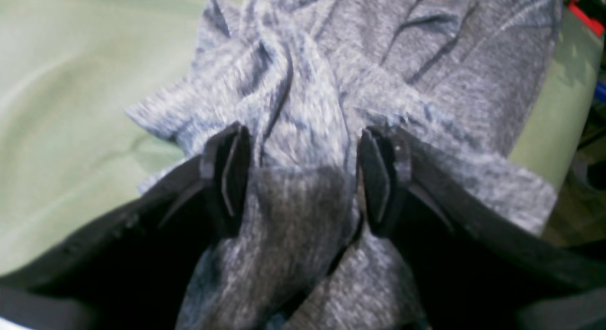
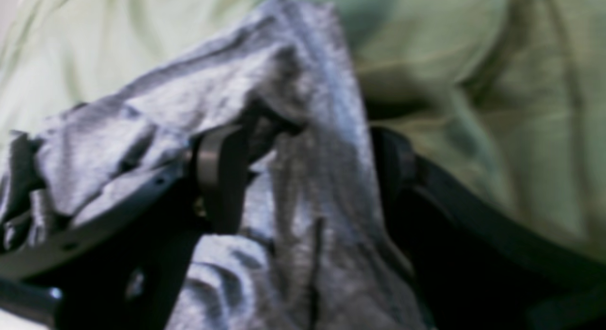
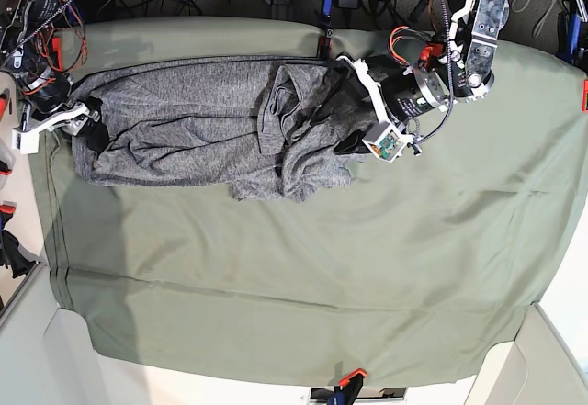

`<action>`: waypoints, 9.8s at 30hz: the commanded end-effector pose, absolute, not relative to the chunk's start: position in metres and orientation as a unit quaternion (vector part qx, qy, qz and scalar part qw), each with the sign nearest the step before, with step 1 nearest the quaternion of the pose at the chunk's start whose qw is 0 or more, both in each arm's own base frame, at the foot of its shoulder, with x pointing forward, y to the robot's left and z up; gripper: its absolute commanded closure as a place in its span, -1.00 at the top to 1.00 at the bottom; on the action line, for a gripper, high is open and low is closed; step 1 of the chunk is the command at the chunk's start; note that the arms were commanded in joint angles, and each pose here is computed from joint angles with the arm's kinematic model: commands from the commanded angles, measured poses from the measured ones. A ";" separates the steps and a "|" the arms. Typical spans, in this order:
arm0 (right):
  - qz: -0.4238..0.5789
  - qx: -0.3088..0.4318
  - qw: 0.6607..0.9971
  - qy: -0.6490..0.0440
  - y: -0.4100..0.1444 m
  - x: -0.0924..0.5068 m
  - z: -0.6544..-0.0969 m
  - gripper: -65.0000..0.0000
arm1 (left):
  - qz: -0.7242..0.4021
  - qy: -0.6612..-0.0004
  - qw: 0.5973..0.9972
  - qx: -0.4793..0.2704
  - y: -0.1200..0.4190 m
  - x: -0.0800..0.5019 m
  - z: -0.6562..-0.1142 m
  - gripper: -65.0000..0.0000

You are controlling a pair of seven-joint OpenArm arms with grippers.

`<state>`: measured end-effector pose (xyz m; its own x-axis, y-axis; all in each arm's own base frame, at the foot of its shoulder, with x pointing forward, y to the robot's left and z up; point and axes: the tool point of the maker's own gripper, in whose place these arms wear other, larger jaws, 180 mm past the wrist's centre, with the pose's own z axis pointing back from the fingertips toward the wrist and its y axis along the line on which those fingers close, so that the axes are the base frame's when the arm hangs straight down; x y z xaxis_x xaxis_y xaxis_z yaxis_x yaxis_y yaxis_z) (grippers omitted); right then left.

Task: Fold the T-shirt properly

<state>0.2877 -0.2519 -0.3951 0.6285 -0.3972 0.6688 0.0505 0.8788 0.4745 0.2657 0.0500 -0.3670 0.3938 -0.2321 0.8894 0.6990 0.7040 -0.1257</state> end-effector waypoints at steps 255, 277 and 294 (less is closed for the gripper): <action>0.263 0.334 0.784 -0.453 0.101 0.351 -0.341 -1.00 | -0.205 -0.383 0.869 -0.237 0.175 0.318 -0.361 -0.63; 0.273 0.310 0.787 -0.459 0.093 0.365 -0.342 -1.00 | -0.192 -0.397 0.875 -0.200 0.225 0.324 -0.344 -0.63; 0.230 0.265 0.815 -0.460 -0.017 0.257 -0.316 -1.00 | -0.149 -0.377 0.896 -0.183 0.258 0.207 -0.308 -0.63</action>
<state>0.2537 -0.0220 -0.3303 0.5073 0.1628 0.8462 -0.6059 0.7657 0.2159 0.2025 0.2590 -0.3189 0.6967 -0.1219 0.7070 0.3848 0.8952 -0.2248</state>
